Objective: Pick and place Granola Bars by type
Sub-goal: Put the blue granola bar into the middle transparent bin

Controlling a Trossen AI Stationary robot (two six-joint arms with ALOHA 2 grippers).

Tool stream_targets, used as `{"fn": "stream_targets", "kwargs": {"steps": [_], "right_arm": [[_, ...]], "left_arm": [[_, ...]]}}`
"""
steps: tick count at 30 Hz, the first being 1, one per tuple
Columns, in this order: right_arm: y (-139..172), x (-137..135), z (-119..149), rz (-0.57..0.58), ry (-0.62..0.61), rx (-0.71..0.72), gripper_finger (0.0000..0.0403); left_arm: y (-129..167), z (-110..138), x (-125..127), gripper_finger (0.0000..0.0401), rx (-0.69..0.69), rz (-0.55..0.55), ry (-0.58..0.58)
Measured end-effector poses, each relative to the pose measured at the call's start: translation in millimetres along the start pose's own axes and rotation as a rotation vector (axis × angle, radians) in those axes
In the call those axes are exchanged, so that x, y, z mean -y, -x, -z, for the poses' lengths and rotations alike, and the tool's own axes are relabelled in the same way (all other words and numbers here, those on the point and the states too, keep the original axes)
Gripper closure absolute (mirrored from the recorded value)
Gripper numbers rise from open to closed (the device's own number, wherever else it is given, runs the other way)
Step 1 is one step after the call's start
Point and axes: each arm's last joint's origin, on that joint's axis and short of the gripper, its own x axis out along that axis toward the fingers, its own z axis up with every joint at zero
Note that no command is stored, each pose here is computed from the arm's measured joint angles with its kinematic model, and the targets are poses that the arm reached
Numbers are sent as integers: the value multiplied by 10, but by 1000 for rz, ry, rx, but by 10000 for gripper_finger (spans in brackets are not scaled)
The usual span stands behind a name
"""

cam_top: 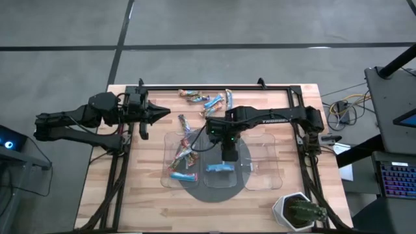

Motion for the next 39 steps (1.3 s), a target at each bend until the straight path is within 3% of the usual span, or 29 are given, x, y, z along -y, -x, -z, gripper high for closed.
{"fn": "stream_targets", "kwargs": {"steps": [11,22,30,39], "right_arm": [[130,-17,-42,2,12,36,255],[867,-38,-38,17,141,285,308],[1397,34,253,42,133,457,387],[1879,50,740,66,109,730,394]], "left_arm": [[0,0,0,401,0,0,0],[2,-1,0,401,1,1,-5],[4,-2,0,401,1,1,-7],[4,-1,0,401,1,1,-30]]}}
